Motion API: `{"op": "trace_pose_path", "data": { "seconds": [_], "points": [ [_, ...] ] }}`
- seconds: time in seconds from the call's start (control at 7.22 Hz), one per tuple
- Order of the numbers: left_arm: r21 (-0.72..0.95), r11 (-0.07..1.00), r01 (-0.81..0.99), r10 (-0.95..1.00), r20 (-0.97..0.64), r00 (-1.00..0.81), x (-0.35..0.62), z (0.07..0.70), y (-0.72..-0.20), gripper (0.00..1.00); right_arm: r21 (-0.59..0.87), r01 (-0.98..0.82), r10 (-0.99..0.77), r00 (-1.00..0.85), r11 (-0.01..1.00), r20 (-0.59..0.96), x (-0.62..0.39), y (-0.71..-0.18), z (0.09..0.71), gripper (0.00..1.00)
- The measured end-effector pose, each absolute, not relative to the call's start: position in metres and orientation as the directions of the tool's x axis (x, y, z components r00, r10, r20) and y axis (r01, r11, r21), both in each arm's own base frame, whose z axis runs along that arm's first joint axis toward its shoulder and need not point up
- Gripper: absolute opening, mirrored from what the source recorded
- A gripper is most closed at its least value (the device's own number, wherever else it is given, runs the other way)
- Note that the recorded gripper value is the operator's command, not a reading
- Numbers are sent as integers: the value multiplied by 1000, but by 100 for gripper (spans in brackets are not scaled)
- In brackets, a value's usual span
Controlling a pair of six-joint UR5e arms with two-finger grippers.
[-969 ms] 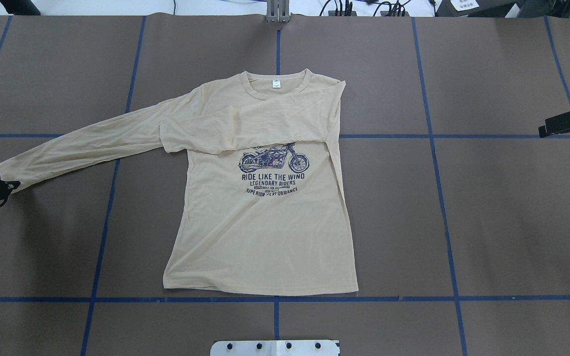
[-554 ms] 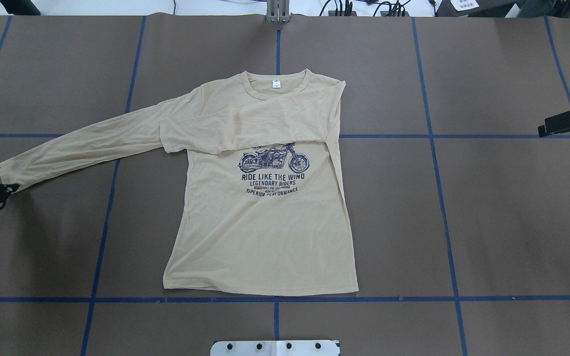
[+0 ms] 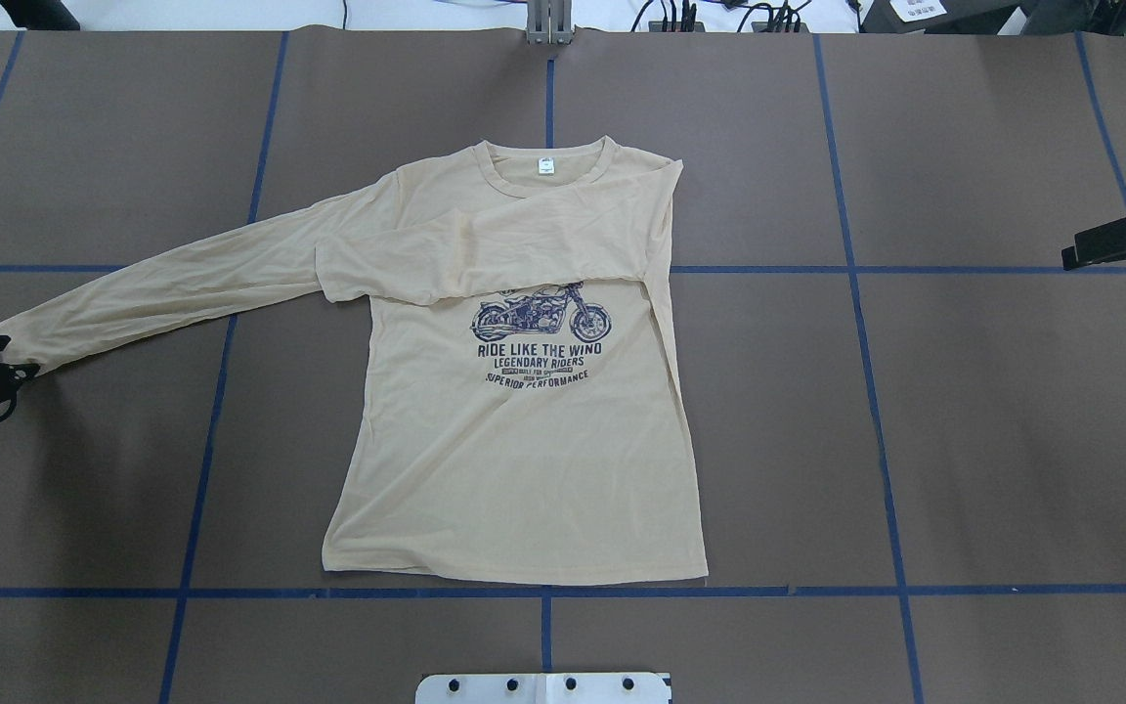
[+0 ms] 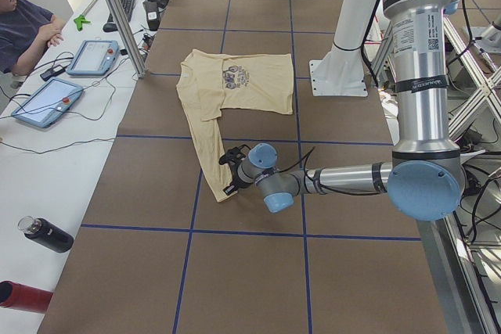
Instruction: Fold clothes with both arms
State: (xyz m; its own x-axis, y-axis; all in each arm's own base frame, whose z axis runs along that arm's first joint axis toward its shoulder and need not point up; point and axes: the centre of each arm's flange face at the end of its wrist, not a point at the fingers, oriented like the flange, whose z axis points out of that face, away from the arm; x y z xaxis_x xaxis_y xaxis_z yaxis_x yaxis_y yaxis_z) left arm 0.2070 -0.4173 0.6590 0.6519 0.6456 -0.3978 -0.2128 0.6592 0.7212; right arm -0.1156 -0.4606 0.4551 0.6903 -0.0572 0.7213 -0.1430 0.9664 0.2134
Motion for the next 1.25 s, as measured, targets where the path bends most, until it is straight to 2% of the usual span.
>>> {"op": "trace_pose_path", "data": {
  "seconds": [0.42,0.69,0.97,1.25],
  "points": [
    [738,643,-206,666,-406,625,208,635,-419,0,214,-142,-59,689,966,722,-117,-462,454,100],
    [722,658,-215,672,-434,600,220,590,-439,0,213,-141,-58,690,967,722,-118,-464,455,100],
    [704,674,-225,664,-444,602,261,500,-499,0,212,-142,-56,690,967,722,-118,-464,456,100],
    [674,700,-237,646,-457,611,307,384,-558,0,212,-144,-56,690,967,722,-118,-465,456,100]
  ]
}}
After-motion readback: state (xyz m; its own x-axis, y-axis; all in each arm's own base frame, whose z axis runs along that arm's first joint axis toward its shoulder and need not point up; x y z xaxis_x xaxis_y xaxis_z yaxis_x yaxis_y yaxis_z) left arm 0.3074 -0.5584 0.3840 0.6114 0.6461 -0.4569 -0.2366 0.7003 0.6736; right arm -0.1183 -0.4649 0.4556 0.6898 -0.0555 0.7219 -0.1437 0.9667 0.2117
